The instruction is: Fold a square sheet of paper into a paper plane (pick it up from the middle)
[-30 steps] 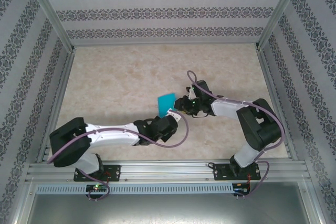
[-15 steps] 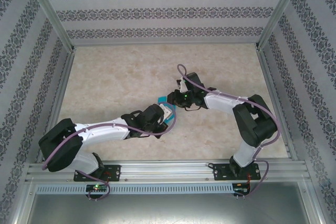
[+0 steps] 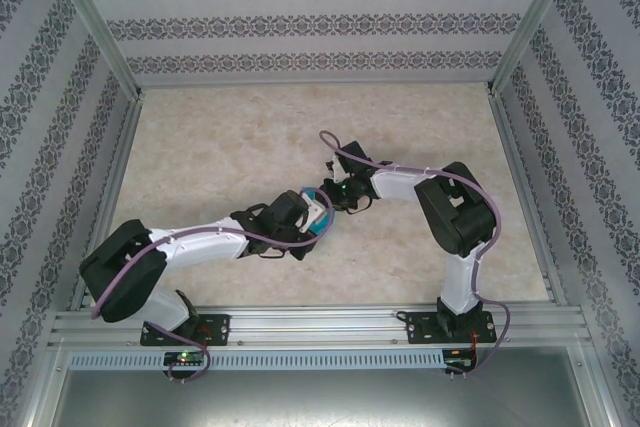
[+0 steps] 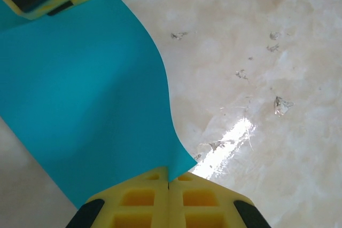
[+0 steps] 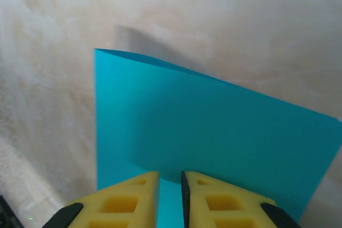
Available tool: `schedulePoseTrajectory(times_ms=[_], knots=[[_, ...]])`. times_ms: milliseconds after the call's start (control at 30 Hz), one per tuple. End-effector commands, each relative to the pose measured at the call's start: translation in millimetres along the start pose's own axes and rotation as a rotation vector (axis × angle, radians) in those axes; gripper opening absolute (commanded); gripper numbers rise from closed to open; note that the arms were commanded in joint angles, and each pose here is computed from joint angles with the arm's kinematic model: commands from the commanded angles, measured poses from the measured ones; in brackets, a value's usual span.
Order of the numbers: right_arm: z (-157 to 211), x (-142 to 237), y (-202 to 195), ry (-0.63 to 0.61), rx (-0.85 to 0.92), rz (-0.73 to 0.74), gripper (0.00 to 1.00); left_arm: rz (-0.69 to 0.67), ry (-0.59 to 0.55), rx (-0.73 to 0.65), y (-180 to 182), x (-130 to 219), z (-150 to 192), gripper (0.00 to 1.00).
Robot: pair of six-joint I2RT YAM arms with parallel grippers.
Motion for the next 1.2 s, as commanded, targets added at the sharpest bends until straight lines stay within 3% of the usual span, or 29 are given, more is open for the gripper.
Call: schedulePoseTrajectory(times_ms=[0,467,1167], knots=[[6.1,-4.5,-4.5,0.035,0.045,0.062,0.19,0.029,-0.021,0.040,6.0,1.2,-13.4,0.00],[9.7,-5.4,-6.2,0.045,0.060,0.064,0.19,0.031,0.017,0.122,29.4,-9.6,-20.3,0.00],[12.7,-3.4,-4.2,0.033,0.045,0.049,0.20,-0.047,0.046,0.243,41.2,-19.1,2.4,0.00]])
Point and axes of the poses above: each hand's point on the last joint's axis, 136 mm out from that joint toward the fingers, its own x axis back along the fingers, its own y axis along the line the jaws close on, z = x × y, the point moved 6 cm from there along x, back along the fingers, and after that the axes turned 3 degrees about -x, right-handed, at the moved point
